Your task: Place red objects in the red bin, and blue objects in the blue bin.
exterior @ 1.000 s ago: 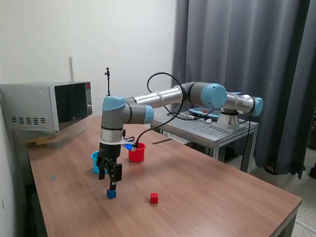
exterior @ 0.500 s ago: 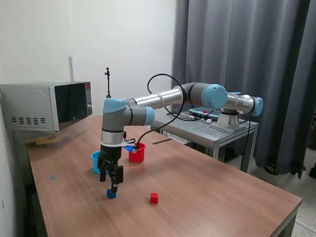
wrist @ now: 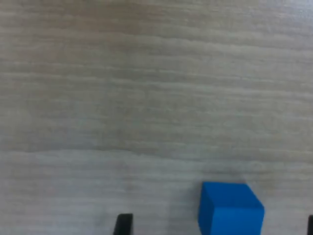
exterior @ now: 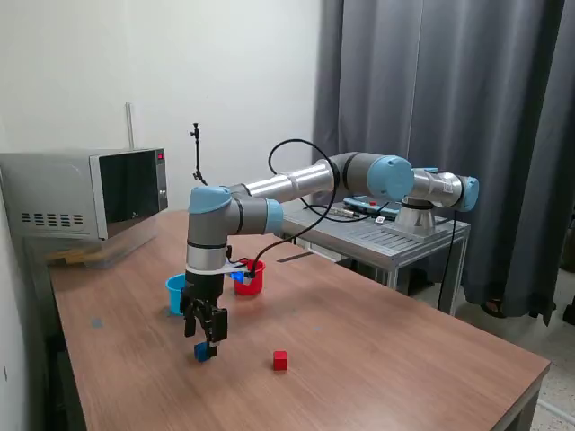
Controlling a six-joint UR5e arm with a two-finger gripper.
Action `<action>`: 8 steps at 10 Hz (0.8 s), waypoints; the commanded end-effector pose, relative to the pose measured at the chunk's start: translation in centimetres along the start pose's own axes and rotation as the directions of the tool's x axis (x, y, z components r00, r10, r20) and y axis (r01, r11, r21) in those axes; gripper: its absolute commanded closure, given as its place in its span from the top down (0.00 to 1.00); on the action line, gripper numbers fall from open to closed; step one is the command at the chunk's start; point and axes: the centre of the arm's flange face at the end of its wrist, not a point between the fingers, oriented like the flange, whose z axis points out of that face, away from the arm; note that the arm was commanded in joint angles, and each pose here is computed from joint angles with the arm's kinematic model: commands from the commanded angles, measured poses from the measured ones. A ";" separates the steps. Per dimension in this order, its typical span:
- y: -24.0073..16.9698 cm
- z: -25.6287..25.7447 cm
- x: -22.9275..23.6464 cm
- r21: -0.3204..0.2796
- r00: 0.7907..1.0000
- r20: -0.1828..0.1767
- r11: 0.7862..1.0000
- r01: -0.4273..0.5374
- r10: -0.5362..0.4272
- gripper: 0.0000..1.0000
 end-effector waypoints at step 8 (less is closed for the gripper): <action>-0.1 0.5 0.2 0.003 1.000 -0.001 1.000 0.010 -0.010 1.00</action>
